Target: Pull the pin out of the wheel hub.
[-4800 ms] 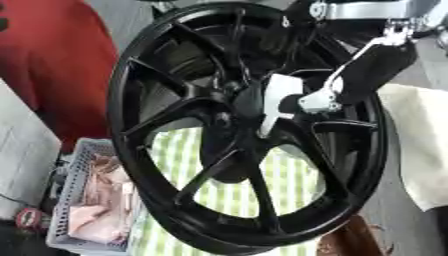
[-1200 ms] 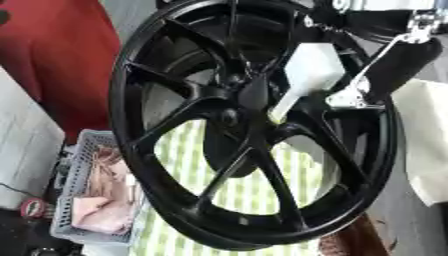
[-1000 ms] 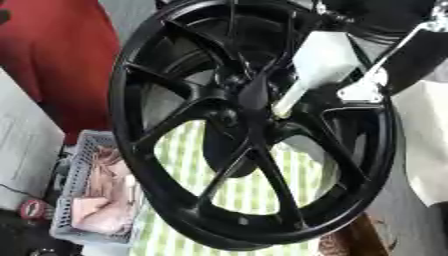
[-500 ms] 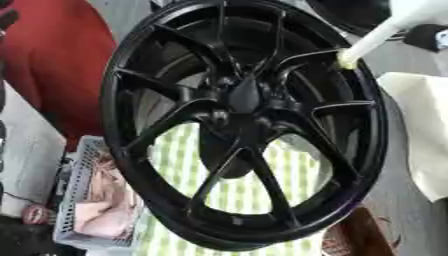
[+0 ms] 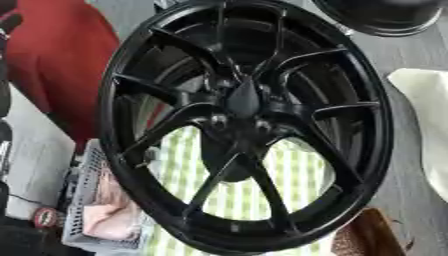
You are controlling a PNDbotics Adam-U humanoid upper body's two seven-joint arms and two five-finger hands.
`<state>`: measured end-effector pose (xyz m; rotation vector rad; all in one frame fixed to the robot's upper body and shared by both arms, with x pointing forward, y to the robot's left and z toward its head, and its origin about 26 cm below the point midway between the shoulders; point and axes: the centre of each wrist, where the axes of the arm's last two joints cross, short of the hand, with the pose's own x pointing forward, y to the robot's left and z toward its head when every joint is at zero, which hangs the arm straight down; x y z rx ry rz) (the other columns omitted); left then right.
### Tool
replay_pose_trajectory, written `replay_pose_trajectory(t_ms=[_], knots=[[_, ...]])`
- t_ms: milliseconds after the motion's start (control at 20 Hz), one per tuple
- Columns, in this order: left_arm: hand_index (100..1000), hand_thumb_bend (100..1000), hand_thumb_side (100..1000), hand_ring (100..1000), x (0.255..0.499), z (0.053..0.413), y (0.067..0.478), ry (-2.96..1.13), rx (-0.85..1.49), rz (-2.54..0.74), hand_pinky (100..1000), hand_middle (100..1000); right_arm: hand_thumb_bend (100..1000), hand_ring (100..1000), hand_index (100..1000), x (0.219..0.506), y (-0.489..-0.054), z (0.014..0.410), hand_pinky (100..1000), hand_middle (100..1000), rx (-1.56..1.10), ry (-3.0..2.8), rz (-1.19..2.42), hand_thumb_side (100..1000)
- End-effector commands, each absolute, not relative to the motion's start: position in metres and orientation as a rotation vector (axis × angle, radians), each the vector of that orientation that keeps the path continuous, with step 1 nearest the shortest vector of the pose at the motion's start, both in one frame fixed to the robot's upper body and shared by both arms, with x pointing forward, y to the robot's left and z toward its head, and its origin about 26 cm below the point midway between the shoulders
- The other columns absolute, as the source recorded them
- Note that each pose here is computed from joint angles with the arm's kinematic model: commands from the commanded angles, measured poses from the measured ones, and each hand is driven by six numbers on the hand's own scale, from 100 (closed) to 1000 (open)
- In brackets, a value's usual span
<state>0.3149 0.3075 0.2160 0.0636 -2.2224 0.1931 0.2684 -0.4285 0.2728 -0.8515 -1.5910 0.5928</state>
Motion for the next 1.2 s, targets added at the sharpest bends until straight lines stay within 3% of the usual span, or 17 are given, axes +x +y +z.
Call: replay_pose_trajectory(t_ms=[50,150,500,600,650,700,750,800,850,950,1200], knots=[[757,153,535,774,0.312,0.225,0.31,-2.257,0.08,0.187,861,585,383,707,734,0.263,-0.445,0.272,722,641,-0.934,-1.584,0.521,142],[757,153,534,774,0.312,0.225,0.31,-2.257,0.082,0.188,861,585,396,793,826,0.262,-0.452,0.263,774,812,-0.938,-1.558,0.501,100],[758,155,533,774,0.312,0.225,0.309,-2.256,0.079,0.192,862,585,412,833,836,0.262,-0.459,0.255,801,859,-0.965,-1.535,0.447,100],[757,155,533,774,0.312,0.226,0.309,-2.257,0.078,0.191,862,585,393,814,816,0.262,-0.457,0.256,790,817,-0.96,-1.549,0.44,100],[757,159,529,774,0.312,0.226,0.309,-2.257,0.077,0.19,862,585,472,795,806,0.262,-0.455,0.257,782,793,-0.952,-1.568,0.434,162],[757,155,534,774,0.312,0.226,0.309,-2.257,0.076,0.189,862,585,418,791,804,0.262,-0.453,0.258,780,788,-0.941,-1.593,0.428,153],[757,155,533,774,0.312,0.226,0.309,-2.257,0.075,0.188,862,585,382,750,785,0.262,-0.449,0.26,760,739,-0.926,-1.624,0.42,291],[757,154,533,774,0.312,0.226,0.308,-2.259,0.074,0.187,862,585,378,747,783,0.262,-0.445,0.261,759,736,-0.91,-1.658,0.409,300],[757,154,532,774,0.312,0.227,0.308,-2.26,0.072,0.186,862,585,315,713,762,0.262,-0.44,0.264,745,697,-0.893,-1.704,0.397,358],[757,153,531,774,0.312,0.227,0.308,-2.263,0.07,0.184,862,585,228,677,736,0.262,-0.429,0.268,734,657,-0.836,-1.809,0.37,408],[757,154,529,773,0.312,0.229,0.306,-2.268,0.059,0.178,862,585,152,633,698,0.262,-0.401,0.273,738,613,-0.631,-2.028,0.311,464]])
